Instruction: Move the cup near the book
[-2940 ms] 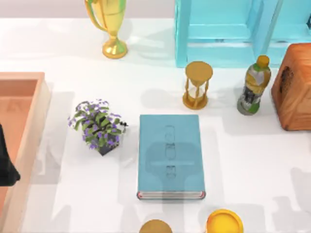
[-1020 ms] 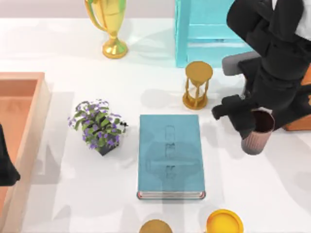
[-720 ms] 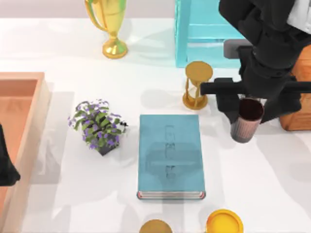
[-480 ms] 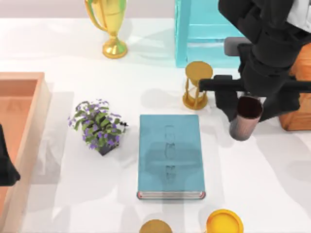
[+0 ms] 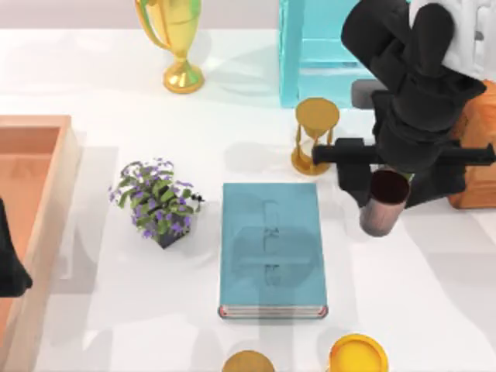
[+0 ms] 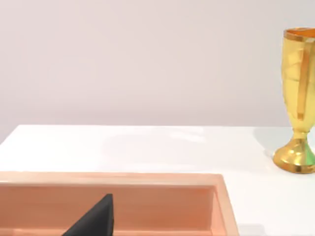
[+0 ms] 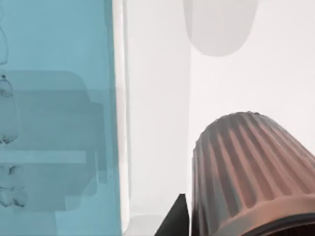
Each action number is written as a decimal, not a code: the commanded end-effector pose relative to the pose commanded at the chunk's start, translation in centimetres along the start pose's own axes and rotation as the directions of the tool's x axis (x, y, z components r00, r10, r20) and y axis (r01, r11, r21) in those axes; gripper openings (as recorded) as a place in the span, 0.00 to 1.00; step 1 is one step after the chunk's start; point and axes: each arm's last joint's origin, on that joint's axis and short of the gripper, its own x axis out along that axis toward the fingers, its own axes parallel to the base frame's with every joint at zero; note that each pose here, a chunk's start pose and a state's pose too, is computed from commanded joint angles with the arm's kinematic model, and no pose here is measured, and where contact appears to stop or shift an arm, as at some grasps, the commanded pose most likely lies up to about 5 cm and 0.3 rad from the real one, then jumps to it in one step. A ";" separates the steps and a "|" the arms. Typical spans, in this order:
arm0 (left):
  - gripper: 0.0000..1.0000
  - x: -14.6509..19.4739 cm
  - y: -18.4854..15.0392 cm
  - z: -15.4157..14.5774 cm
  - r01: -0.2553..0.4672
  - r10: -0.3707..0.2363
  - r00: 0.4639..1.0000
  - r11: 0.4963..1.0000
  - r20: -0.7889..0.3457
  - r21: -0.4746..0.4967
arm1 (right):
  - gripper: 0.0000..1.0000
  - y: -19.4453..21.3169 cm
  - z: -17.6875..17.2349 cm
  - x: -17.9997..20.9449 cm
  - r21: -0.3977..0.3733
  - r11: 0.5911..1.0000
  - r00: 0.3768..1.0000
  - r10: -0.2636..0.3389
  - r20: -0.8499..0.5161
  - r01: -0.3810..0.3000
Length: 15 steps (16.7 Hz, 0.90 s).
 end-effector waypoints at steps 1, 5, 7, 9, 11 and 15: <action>1.00 0.0 0.0 0.0 0.000 0.000 1.000 1.000 0.000 0.000 | 0.00 0.0 0.0 1.1 0.000 1.000 1.000 0.003 0.004 -0.003; 1.00 0.0 0.0 0.0 0.000 0.000 1.000 1.000 0.000 0.000 | 0.00 -0.1 -0.1 3.4 0.003 1.000 1.000 0.002 0.000 -0.002; 1.00 0.0 0.0 0.0 0.000 0.000 1.000 1.000 0.000 0.000 | 0.00 -0.1 -0.1 3.4 0.003 1.000 1.000 0.002 0.000 -0.002; 1.00 0.0 0.0 0.0 0.000 0.000 1.000 1.000 0.000 0.000 | 0.08 -0.1 -0.1 3.4 0.003 1.000 1.000 0.002 0.000 -0.002; 1.00 0.0 0.0 0.0 0.000 0.000 1.000 1.000 0.000 0.000 | 0.23 -0.1 -0.1 3.4 0.003 1.000 1.000 0.002 0.000 -0.002; 1.00 0.0 0.0 0.0 0.000 0.000 1.000 1.000 0.000 0.000 | 0.53 -0.1 -0.1 3.4 0.003 1.000 1.000 0.002 0.000 -0.002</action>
